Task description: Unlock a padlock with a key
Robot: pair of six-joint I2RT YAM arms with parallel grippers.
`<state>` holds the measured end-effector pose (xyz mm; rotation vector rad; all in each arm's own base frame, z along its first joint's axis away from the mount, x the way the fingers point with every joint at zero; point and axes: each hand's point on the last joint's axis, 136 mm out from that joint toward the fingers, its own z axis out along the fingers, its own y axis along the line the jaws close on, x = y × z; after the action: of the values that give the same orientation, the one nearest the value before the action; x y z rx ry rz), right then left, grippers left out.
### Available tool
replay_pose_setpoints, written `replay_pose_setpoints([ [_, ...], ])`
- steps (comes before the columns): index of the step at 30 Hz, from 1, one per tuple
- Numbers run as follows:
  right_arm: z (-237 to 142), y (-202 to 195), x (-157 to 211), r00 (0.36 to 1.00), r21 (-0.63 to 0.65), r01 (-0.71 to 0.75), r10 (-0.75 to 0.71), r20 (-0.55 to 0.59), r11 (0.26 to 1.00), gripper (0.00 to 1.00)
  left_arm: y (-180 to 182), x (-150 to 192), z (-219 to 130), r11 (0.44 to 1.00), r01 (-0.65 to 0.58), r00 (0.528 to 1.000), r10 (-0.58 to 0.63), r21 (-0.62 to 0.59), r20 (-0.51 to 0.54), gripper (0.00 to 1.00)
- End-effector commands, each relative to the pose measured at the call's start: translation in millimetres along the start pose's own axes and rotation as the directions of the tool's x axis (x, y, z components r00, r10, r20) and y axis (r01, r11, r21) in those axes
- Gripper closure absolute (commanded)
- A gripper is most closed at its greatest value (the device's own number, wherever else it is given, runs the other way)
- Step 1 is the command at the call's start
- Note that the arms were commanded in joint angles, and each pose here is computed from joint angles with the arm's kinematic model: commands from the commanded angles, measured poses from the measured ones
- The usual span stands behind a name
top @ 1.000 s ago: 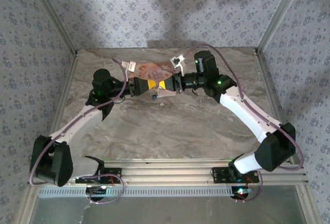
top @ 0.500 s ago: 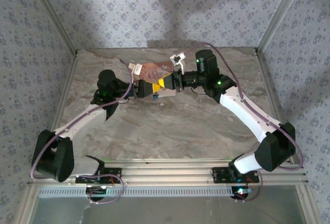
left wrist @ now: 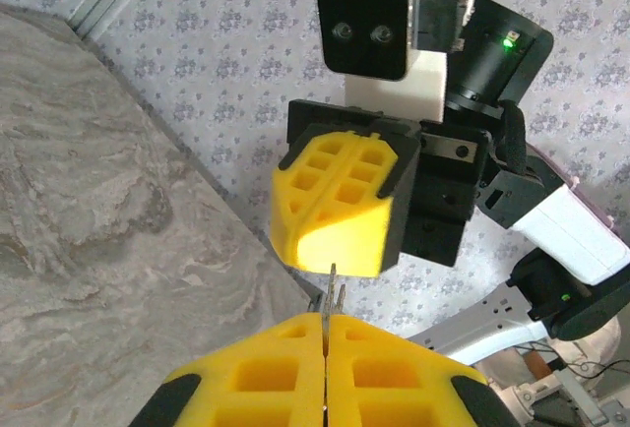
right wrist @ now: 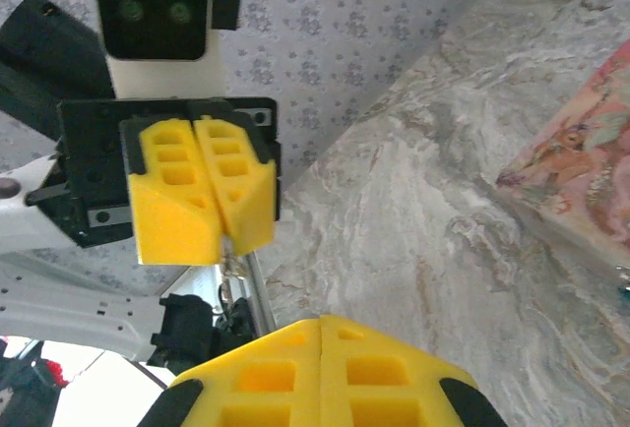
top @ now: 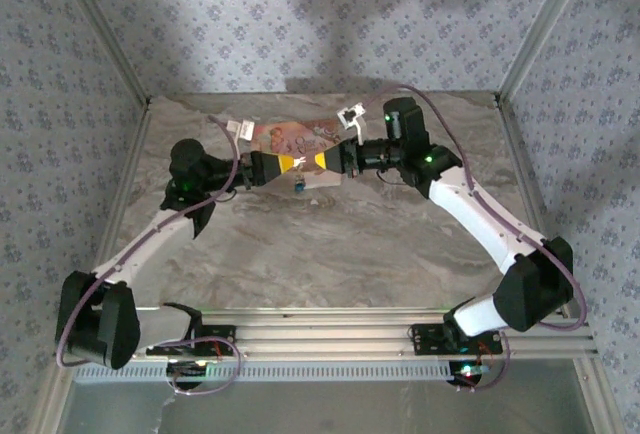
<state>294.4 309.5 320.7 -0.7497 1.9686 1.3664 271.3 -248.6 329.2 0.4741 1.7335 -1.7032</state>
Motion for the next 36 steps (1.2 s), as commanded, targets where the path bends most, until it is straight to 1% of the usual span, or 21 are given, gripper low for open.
replay_pose_setpoints([
  [1,0.1,-0.9,-1.2,1.0,0.007,0.01,-0.01,0.005,1.0,1.0,-1.1,-2.0,-2.0,0.999,-0.033,0.999,0.033,-0.013,0.012,0.94],
  [5,0.1,-0.9,-2.7,1.0,0.013,0.004,-0.004,0.009,1.0,1.0,1.1,-1.6,-1.0,0.999,-0.034,0.999,0.034,-0.024,0.008,0.96],
  [9,0.2,-7.9,-10.4,0.997,0.079,-0.049,0.045,0.056,0.996,1.0,6.2,-1.3,1.0,0.997,-0.046,0.999,0.047,-0.063,0.011,1.0],
  [10,1.8,-9.4,-12.8,0.995,0.095,-0.067,0.06,0.074,0.993,0.97,7.9,-0.4,1.7,0.996,-0.046,0.999,0.047,-0.075,0.011,1.0],
  [12,7.9,-6.5,-15.4,0.991,0.088,-0.093,0.084,0.1,0.992,0.87,9.5,-0.5,3.8,0.995,-0.048,0.999,0.05,-0.086,0.019,1.0],
  [15,18.2,3.0,-19.1,0.986,0.059,-0.117,0.109,0.13,0.991,0.83,11.1,-0.4,6.5,0.994,-0.051,0.998,0.054,-0.093,0.03,1.0],
  [18,25.8,9.4,-21.8,0.982,0.032,-0.139,0.133,0.138,0.99,0.83,12.4,-1.1,6.2,0.994,-0.05,0.998,0.055,-0.098,0.044,1.0],
  [25,28.1,5.5,-22.0,0.967,0.035,-0.214,0.207,0.151,0.976,0.87,13.7,0.2,3.7,0.993,-0.049,0.997,0.055,-0.108,0.06,1.0],
  [34,31.4,6.6,-14.2,0.968,0.015,-0.227,0.224,0.113,0.974,0.86,10.5,-0.9,3.7,0.994,-0.055,0.996,0.061,-0.097,0.06,1.0],
  [36,31.2,4.9,-13.3,0.967,0.021,-0.231,0.228,0.114,0.973,0.84,10.1,-0.7,3.9,0.994,-0.056,0.996,0.061,-0.095,0.058,1.0],
])
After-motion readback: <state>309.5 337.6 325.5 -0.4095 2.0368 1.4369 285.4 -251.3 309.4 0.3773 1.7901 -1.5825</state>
